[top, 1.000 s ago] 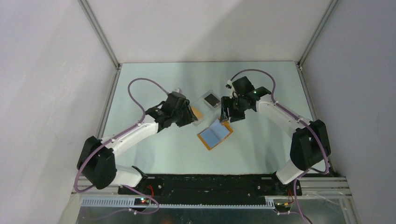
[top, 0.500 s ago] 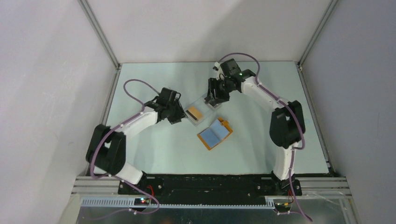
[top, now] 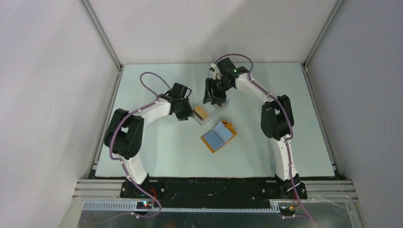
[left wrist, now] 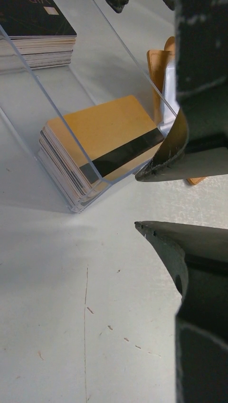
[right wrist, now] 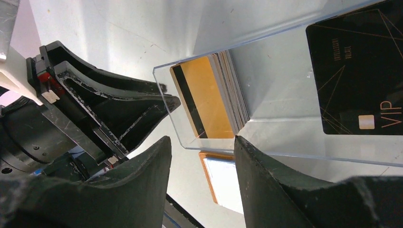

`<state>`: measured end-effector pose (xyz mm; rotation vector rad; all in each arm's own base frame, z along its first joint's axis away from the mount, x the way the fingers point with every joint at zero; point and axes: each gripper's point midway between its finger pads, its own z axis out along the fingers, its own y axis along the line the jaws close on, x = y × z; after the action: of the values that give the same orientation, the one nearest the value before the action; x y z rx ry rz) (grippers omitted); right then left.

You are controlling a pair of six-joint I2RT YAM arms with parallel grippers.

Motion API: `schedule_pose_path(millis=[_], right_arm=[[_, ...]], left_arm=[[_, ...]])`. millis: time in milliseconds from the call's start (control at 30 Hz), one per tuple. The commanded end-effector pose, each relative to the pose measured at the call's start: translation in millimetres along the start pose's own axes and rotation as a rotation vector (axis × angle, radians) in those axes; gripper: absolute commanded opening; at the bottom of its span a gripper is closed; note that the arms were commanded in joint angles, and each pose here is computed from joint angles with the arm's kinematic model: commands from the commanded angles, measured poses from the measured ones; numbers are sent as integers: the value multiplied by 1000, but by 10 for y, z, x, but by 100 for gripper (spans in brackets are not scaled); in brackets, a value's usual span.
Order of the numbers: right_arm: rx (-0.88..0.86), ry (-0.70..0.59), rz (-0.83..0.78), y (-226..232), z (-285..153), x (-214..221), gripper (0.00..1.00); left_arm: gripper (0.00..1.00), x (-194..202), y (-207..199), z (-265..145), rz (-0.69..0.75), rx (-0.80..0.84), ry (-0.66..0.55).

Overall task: Put the credit cards into the card holder
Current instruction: Move the storage box to the center of the board.

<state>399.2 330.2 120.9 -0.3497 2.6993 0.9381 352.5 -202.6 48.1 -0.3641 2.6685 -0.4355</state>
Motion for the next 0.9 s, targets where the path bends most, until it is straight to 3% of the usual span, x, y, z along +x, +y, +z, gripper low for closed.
schedule_pose_path(millis=[0,467,733,867], right_arm=[[-33,5,-45,100,-52,-53,55],[57,103,-30,-251,296,0,48],[79,145,1,-308,213,204,47],[66,165,24,-304,152,339,47]], left_arm=[[43,-143,-117,-149,60,51,-52],[56,-283,-327,-375,11,174,-66],[46,-254,-239,-79,7,115,-25],[33,-266,-255,-16,27,107,-22]])
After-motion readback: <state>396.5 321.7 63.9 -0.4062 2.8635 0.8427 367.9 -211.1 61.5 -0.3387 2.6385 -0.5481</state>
